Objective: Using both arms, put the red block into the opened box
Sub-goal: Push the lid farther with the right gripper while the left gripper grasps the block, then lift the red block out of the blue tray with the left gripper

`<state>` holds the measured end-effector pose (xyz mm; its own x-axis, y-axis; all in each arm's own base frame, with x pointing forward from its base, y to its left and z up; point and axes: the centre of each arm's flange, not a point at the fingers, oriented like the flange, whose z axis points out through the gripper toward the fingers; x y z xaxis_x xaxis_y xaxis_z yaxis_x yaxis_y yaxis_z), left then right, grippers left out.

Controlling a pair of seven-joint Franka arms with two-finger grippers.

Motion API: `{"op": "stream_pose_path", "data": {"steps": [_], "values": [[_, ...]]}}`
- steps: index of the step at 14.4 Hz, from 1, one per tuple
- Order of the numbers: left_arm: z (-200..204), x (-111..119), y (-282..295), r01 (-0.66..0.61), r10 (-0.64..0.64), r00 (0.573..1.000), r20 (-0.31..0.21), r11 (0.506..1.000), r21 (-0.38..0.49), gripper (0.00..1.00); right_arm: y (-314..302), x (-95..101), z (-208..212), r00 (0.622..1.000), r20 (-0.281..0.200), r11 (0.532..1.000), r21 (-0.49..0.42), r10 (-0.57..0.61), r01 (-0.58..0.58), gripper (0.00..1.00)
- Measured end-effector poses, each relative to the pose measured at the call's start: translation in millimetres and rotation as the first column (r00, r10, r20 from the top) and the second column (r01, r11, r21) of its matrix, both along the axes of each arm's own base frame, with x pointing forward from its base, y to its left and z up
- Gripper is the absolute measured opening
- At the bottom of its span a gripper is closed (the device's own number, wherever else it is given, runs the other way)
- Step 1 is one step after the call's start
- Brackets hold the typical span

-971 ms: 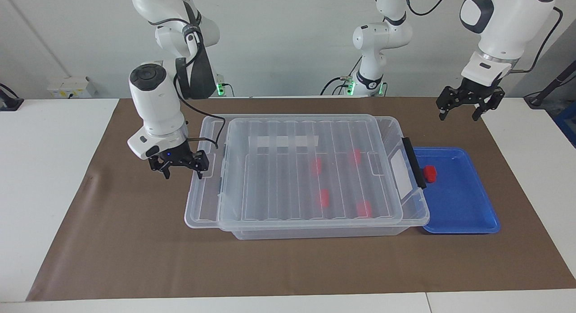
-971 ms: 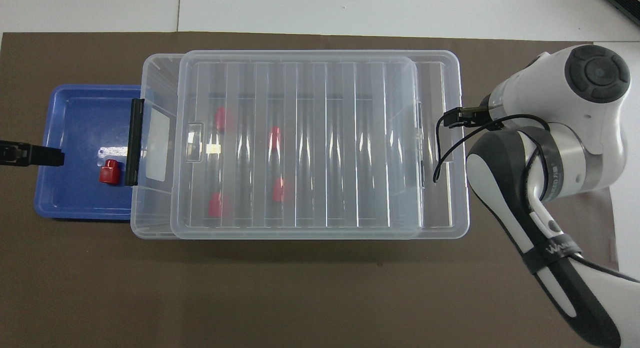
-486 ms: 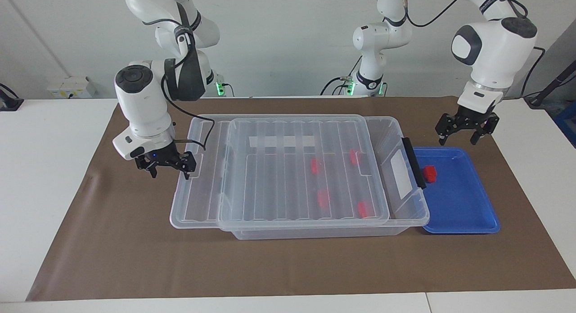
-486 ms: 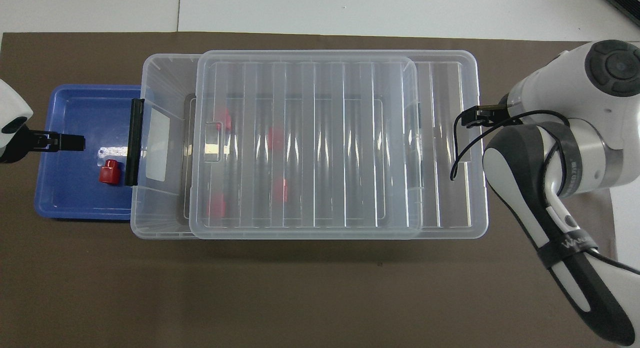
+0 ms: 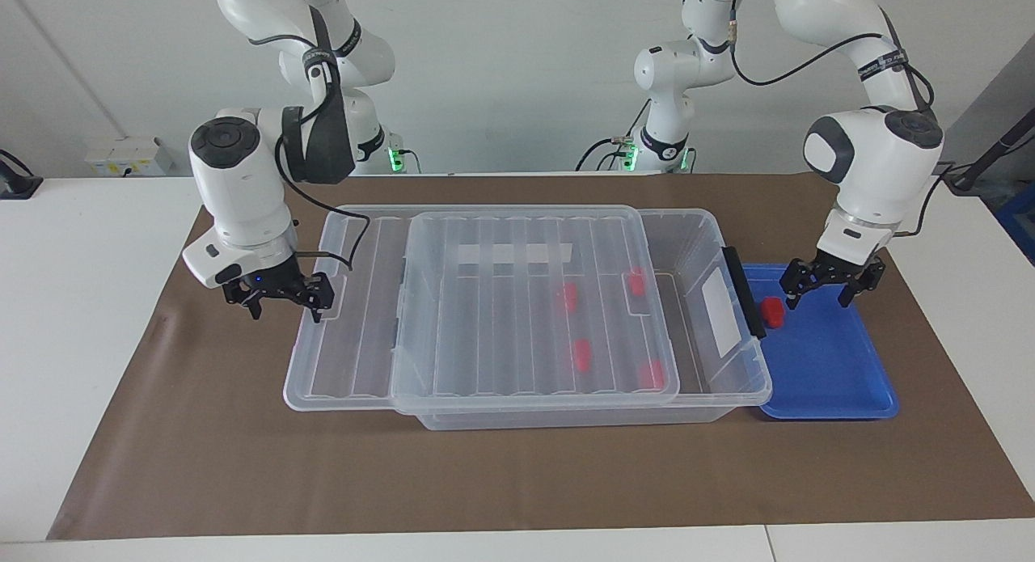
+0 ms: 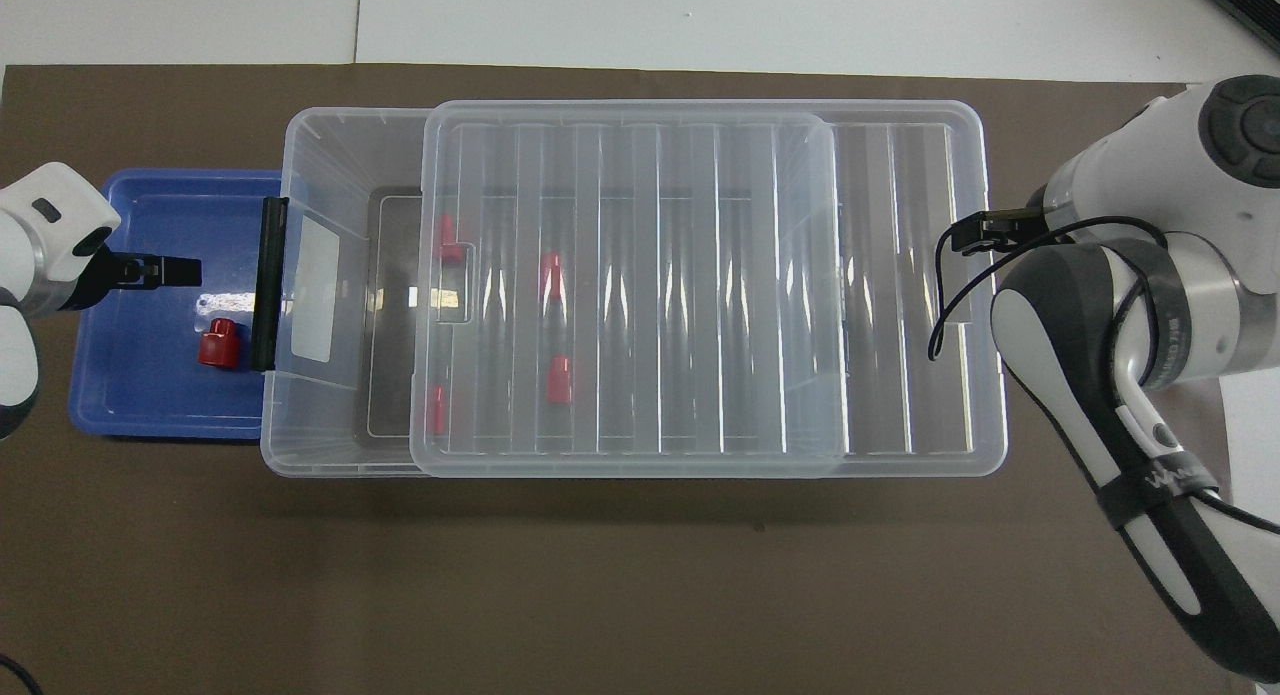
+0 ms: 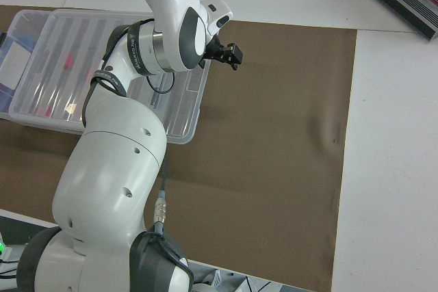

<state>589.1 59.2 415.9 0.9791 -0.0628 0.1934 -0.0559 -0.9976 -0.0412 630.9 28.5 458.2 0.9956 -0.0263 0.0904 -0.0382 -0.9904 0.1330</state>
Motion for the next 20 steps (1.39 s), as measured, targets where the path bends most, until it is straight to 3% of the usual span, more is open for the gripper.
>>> {"op": "stream_pose_path", "data": {"steps": [4,9,17,18,20], "values": [[-54,-27,8,-0.034,0.033,0.999,-0.042,0.999,-0.008,1.0,-5,-0.5,1,1.0,-0.01,1.0,-0.026,0.006,-0.006,1.0],[-86,-39,-2,-0.263,0.258,0.962,-0.083,0.964,-0.044,1.0,-22,-0.6,2,1.0,-0.024,0.999,-0.036,0.016,-0.017,1.0],[-119,-40,-6,-0.219,0.213,0.97,-0.117,0.975,-0.04,1.0,-43,-2.4,3,0.999,-0.047,0.996,-0.082,0.026,-0.03,1.0],[-119,-40,-6,-0.205,0.199,0.973,-0.116,0.978,-0.039,0.93,-48,-2.6,2,0.998,-0.05,0.996,-0.083,0.028,-0.032,1.0],[-119,-40,-7,-0.164,0.159,0.981,-0.115,0.986,-0.036,0.65,-55,-2.9,2,0.998,-0.053,0.996,-0.089,0.028,-0.033,1.0]]}}
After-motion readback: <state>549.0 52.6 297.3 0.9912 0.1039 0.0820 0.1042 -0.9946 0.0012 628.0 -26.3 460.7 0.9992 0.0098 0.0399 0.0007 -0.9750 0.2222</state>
